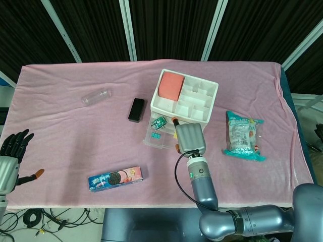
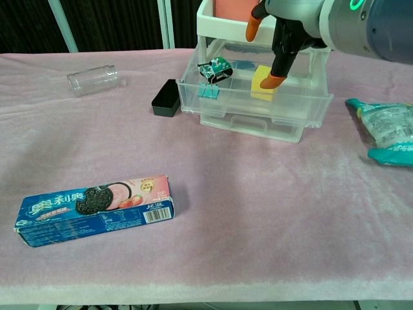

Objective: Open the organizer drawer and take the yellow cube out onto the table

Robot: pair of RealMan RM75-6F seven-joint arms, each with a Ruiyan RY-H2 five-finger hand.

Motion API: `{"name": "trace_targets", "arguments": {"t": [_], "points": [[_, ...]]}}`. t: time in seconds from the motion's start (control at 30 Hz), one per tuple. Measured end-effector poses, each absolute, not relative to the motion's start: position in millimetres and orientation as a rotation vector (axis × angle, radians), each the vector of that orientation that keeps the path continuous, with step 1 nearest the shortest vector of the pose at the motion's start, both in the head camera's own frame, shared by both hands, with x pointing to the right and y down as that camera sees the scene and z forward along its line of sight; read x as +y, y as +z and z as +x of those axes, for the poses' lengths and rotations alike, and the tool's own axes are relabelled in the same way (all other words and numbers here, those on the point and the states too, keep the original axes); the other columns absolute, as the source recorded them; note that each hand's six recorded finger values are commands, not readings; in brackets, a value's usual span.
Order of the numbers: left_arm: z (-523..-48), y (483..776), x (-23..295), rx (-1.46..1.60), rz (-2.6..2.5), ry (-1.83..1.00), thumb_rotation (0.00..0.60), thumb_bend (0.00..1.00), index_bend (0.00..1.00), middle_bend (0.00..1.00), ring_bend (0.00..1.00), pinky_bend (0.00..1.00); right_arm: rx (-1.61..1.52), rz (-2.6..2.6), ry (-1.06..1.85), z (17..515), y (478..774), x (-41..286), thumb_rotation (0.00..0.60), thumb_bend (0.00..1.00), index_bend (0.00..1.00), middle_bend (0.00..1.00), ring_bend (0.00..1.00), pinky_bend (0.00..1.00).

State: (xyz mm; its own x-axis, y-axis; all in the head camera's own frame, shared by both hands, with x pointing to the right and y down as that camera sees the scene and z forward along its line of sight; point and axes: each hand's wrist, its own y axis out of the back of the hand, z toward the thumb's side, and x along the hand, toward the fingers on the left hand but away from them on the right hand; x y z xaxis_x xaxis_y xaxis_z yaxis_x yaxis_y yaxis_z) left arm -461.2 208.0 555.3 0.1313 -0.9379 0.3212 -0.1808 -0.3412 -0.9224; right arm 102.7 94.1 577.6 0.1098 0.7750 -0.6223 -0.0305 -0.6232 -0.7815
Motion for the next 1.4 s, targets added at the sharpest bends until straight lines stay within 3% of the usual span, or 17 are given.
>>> {"name": "trace_targets", "arguments": {"t": [0.13,1.4], "points": [[-461,556,208,1.1,-1.659,-1.278,0.6,0.0,0.0,0.0,0.0,0.0,-0.693,-1.737,1.599,101,578,93,0.6,0.13,0.32,0.87,0.95,0.87],[-462,558,208,1.101,-1.669,-1.304,0.6,0.0,0.0,0.0,0.0,0.0,-0.325,-1.559,1.681,102,589,74,0.6,0.13,0.35,0.87,0.94,0.87]]}}
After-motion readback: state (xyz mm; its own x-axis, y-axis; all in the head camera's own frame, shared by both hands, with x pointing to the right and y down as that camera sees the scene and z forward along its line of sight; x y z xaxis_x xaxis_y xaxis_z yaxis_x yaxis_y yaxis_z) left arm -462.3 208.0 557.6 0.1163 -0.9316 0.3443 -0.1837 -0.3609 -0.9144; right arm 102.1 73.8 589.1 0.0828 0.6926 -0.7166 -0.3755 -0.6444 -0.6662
